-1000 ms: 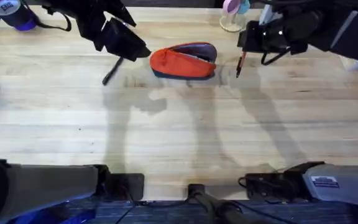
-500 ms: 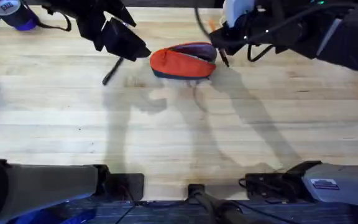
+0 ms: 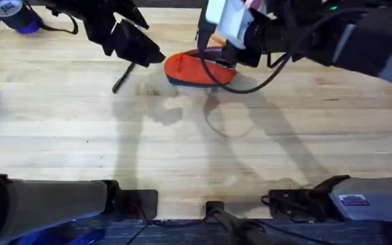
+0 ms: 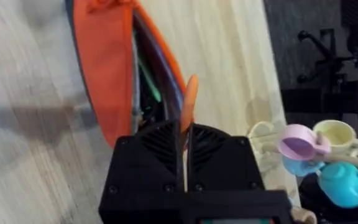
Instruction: Unzip the bag, pick up the pens from the table one at a time and place them inside, then zip the bag closed.
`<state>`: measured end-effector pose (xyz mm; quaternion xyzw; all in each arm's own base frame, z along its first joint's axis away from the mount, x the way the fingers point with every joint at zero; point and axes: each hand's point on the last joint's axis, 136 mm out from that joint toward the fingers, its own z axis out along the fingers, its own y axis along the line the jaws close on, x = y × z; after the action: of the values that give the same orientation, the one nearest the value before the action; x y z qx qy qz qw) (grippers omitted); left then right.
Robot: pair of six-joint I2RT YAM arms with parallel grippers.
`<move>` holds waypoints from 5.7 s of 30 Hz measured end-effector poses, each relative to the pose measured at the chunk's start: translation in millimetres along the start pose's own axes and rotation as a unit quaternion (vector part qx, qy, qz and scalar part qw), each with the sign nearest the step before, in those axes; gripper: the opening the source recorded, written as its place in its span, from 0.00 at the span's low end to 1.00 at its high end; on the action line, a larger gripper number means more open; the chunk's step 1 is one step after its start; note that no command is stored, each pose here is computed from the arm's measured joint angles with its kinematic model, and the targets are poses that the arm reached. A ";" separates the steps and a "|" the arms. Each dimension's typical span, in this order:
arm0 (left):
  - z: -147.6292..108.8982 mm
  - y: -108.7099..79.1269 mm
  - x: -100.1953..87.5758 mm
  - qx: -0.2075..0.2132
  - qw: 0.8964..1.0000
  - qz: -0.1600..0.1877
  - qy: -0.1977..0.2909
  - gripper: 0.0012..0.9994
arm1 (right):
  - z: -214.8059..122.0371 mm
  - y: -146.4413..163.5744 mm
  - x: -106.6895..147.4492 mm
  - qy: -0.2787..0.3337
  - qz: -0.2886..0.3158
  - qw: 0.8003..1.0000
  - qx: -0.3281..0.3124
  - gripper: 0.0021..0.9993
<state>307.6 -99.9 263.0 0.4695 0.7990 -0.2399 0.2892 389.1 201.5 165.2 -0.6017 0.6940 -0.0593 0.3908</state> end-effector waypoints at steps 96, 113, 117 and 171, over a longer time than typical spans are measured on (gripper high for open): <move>8.5 83.8 62.6 -0.145 0.971 -0.120 0.146 0.99 | -44.4 -38.2 -24.8 -0.095 0.349 0.932 0.017 1.00; 66.1 148.7 127.0 -0.145 0.947 -0.202 0.205 0.99 | -41.7 -20.5 -13.5 -0.060 0.399 0.915 -0.012 1.00; 72.6 154.6 139.7 -0.148 0.941 -0.206 0.225 0.99 | -41.7 -20.5 -13.5 -0.060 0.401 0.914 -0.012 1.00; 100.5 172.1 194.6 -0.200 0.918 -0.229 0.254 0.99 | -41.8 -20.3 -14.0 -0.061 0.404 0.912 -0.013 1.00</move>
<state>408.1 29.8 37.9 0.2516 0.9625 -0.0075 0.1012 379.0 192.2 211.7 -0.2772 0.8535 0.1499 0.4149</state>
